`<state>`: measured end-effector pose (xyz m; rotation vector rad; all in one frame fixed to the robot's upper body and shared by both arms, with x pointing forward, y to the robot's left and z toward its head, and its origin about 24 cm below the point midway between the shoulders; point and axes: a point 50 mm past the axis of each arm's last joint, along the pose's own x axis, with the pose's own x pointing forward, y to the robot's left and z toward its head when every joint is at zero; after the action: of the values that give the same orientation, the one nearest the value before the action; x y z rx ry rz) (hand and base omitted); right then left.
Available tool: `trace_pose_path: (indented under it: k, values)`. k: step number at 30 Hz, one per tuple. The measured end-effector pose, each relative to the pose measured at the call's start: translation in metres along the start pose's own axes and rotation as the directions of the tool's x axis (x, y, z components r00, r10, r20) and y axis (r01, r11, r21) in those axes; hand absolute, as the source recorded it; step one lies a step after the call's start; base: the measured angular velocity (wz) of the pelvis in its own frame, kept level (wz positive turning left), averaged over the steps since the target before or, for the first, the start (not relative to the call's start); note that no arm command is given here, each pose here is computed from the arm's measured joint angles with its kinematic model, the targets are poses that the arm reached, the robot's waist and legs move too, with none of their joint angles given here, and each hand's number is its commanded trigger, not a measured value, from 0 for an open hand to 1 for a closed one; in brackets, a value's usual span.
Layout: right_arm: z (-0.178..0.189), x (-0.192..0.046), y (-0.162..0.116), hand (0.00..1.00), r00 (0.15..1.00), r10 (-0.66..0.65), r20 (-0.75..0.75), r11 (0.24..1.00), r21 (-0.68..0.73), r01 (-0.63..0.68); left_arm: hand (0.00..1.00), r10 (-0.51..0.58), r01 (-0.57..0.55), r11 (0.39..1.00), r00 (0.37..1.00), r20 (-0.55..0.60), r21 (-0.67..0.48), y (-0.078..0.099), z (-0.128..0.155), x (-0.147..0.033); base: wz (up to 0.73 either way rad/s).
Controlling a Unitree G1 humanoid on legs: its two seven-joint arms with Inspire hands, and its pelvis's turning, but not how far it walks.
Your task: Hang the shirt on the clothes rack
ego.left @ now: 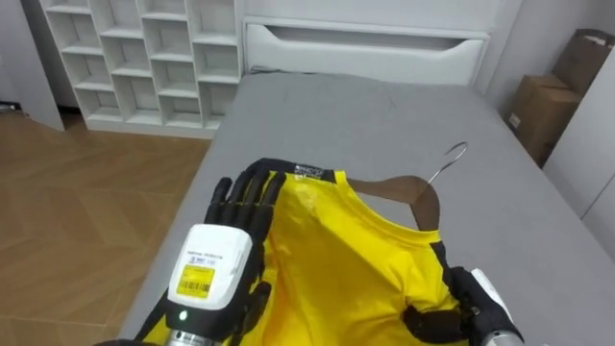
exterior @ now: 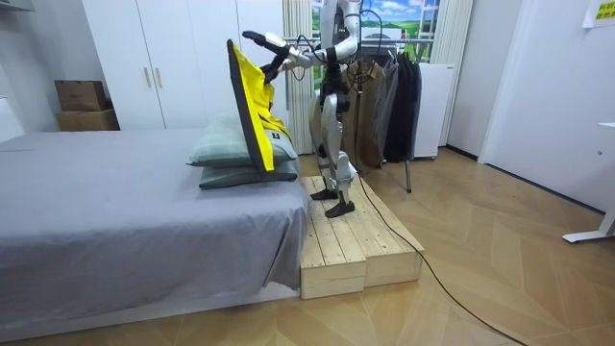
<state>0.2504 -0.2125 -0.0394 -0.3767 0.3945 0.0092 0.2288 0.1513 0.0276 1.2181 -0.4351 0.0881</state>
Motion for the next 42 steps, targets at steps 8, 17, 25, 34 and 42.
trace_pose_path:
  k: [8, 17, 25, 34, 42]
  values:
    - [-0.002, -0.001, -0.005, 1.0, 1.0, -0.02, -0.007, 0.999, 0.031, 0.02, 0.0, 0.037, -0.051, 0.994, 0.99, -0.134, -0.097, 0.007, -0.016, -0.001, 0.04]
    - [-0.021, -0.011, -0.008, 1.0, 0.996, -0.063, -0.07, 0.997, 0.037, 0.066, 0.0, -0.013, -0.031, 0.991, 0.944, -0.33, -0.129, -0.004, -0.045, -0.022, 0.0]
    - [-0.022, -0.012, -0.017, 1.0, 0.993, -0.098, -0.073, 0.993, 0.059, 0.103, 0.0, 0.016, -0.1, 0.98, 0.9, -0.436, -0.17, 0.0, -0.056, -0.031, 0.0]
    - [-0.037, -0.021, -0.018, 1.0, 0.984, -0.131, -0.119, 0.99, 0.038, 0.136, 0.0, -0.14, -0.001, 0.974, 0.787, -0.601, -0.228, -0.027, -0.076, -0.071, 0.0]
    - [-0.044, -0.027, -0.013, 1.0, 0.982, -0.129, -0.135, 0.991, -0.033, 0.126, 0.0, -0.188, 0.023, 0.965, 0.758, -0.625, -0.262, -0.035, -0.07, -0.085, -0.03]
